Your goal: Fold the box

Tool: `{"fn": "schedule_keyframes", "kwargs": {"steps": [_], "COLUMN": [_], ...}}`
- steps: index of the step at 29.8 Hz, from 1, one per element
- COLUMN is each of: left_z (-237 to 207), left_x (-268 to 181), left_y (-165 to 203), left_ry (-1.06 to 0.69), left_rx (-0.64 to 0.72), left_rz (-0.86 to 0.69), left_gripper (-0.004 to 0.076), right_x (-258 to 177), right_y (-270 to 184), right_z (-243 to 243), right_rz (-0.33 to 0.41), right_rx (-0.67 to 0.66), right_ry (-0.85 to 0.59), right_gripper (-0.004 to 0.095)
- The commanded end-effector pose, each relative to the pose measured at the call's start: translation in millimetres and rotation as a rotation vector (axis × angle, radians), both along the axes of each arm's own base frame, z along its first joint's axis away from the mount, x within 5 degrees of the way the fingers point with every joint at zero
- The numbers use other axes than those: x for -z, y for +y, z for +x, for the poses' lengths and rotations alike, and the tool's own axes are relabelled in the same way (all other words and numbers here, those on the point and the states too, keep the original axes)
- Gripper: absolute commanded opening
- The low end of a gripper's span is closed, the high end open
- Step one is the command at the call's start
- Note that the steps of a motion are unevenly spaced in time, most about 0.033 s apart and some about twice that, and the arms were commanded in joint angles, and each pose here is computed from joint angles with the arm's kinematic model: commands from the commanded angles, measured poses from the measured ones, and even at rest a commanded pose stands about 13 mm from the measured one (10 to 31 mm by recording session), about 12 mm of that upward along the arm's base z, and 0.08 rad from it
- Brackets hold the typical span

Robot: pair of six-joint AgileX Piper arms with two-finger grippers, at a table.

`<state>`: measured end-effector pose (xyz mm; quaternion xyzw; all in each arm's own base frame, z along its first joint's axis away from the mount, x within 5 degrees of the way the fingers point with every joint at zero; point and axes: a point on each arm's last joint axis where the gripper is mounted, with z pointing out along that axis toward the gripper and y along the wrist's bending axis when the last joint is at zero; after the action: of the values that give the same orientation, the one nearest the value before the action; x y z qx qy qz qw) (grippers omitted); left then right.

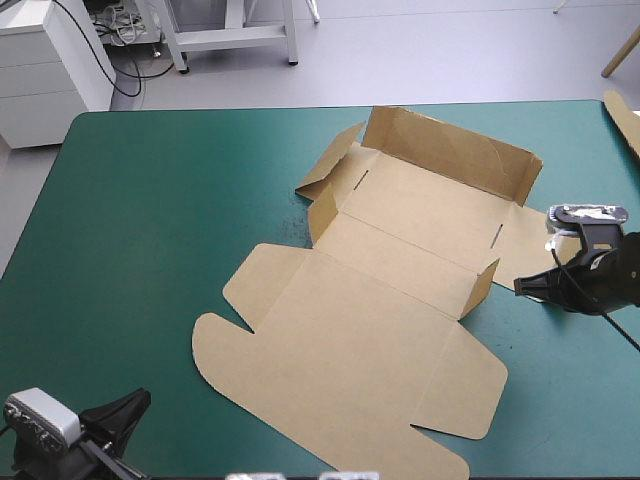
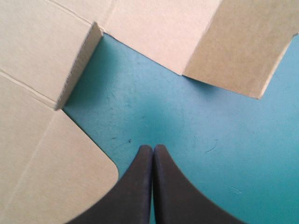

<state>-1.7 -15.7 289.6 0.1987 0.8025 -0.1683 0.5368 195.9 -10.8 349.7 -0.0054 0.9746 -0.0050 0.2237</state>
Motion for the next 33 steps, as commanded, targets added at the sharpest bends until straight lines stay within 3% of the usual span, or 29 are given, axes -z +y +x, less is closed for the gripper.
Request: {"fn": "schedule_keyframes", "kwargs": {"steps": [1, 10, 28, 30, 33], "left_z": [2.2, 2.2, 2.4, 2.4, 2.4], "left_x": [-11.1, -11.1, -10.9, -10.9, -10.9], "left_y": [-1.3, -1.3, -1.4, -1.4, -1.4], "left_ry": [-0.053, -0.053, -0.054, -0.054, -0.054], "left_rx": [0.003, 0.003, 0.003, 0.003, 0.003], "left_rz": [-0.044, -0.044, -0.045, -0.045, -0.045], "left_gripper": [-0.0008, -0.0008, -0.0008, -0.0008, -0.0008], "right_x": [-29.1, -52.5, -43.9, -44.3, -45.4], "right_y": [4.1, 13.2, 13.9, 16.5, 20.7], "right_z": [0.9, 1.3, 12.5, 12.7, 12.8], "right_rz": [0.054, 0.176, 0.199, 0.222, 0.264], "right_rx": [0.012, 0.022, 0.037, 0.017, -0.005], "right_ry": [-0.122, -0.201, -0.158, -0.160, -0.163], "right_gripper": [-0.0016, -0.0015, -0.0004, 0.0048, 0.0219]}}
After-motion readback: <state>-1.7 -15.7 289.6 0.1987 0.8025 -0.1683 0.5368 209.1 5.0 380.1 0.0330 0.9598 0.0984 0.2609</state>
